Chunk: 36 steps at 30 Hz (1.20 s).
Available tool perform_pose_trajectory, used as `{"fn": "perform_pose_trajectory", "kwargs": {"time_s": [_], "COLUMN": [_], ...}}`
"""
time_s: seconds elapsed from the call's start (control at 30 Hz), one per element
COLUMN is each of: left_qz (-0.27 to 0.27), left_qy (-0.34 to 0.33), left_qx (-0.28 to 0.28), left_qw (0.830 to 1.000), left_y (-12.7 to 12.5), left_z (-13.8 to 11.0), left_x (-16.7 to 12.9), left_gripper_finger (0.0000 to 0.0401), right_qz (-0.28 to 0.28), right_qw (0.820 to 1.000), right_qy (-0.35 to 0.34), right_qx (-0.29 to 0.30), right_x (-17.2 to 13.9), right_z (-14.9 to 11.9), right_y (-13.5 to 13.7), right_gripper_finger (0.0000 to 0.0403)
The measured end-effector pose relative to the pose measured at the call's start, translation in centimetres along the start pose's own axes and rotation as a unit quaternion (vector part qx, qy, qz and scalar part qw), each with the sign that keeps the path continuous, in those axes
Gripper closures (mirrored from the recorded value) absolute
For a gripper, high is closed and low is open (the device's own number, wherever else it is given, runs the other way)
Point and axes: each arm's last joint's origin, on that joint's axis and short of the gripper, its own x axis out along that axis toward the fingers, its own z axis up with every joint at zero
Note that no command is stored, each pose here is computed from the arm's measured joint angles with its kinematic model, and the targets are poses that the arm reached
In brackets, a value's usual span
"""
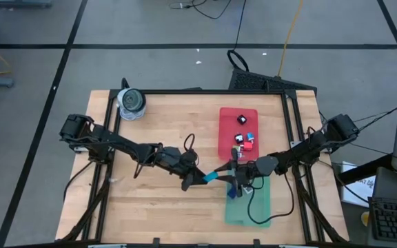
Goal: Pick & Place Office items
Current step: Put the blue digital clock into the green bin
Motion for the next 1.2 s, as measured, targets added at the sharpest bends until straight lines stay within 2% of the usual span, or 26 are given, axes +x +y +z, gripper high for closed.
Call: {"fn": "perform_pose_trajectory", "kwargs": {"time_s": [0.17, 0.3, 0.53, 0.67, 0.77, 0.87, 1.0, 1.1, 1.2], "left_qz": [0.001, 0.003, 0.004, -0.002, -0.028, -0.069, -0.120, -0.111, -0.088], "left_qy": [0.001, 0.000, -0.005, -0.003, 0.014, 0.049, 0.088, 0.090, 0.068], "left_qx": [0.000, 0.007, 0.081, 0.122, 0.145, 0.141, 0.106, 0.103, 0.144], "left_qw": [1.000, 1.000, 0.997, 0.992, 0.989, 0.986, 0.983, 0.984, 0.983], "left_y": [0.0, 0.0, 0.0, 0.1, 0.5, 1.1, 1.7, 1.8, 1.3], "left_z": [0.0, 0.0, 0.1, 0.3, 1.0, 2.0, 3.5, 4.0, 4.3], "left_x": [0.0, 0.0, 0.0, -0.1, -0.5, -1.3, -2.8, -3.6, -4.4], "left_gripper_finger": [0.0245, 0.0238, 0.0164, 0.0135, 0.0119, 0.0108, 0.0099, 0.0095, 0.0094], "right_qz": [0.000, -0.001, 0.009, 0.009, 0.008, 0.014, 0.020, 0.026, 0.031], "right_qw": [1.000, 1.000, 1.000, 1.000, 1.000, 0.999, 0.997, 0.995, 0.991], "right_qy": [0.001, 0.001, -0.003, -0.007, -0.009, 0.004, 0.016, 0.034, 0.052], "right_qx": [-0.002, -0.005, 0.003, 0.010, 0.029, 0.043, 0.073, 0.096, 0.117], "right_x": [0.0, 0.0, -0.2, -0.3, -0.5, -0.9, -1.6, -2.2, -2.8], "right_z": [0.0, 0.0, 0.2, 0.4, 0.8, 1.1, 1.6, 1.8, 2.0], "right_y": [0.0, 0.0, 0.4, 0.4, 0.1, -0.1, -0.6, -0.9, -1.2], "right_gripper_finger": [0.0331, 0.0354, 0.0343, 0.0352, 0.0354, 0.0351, 0.0351, 0.0352, 0.0352]}}
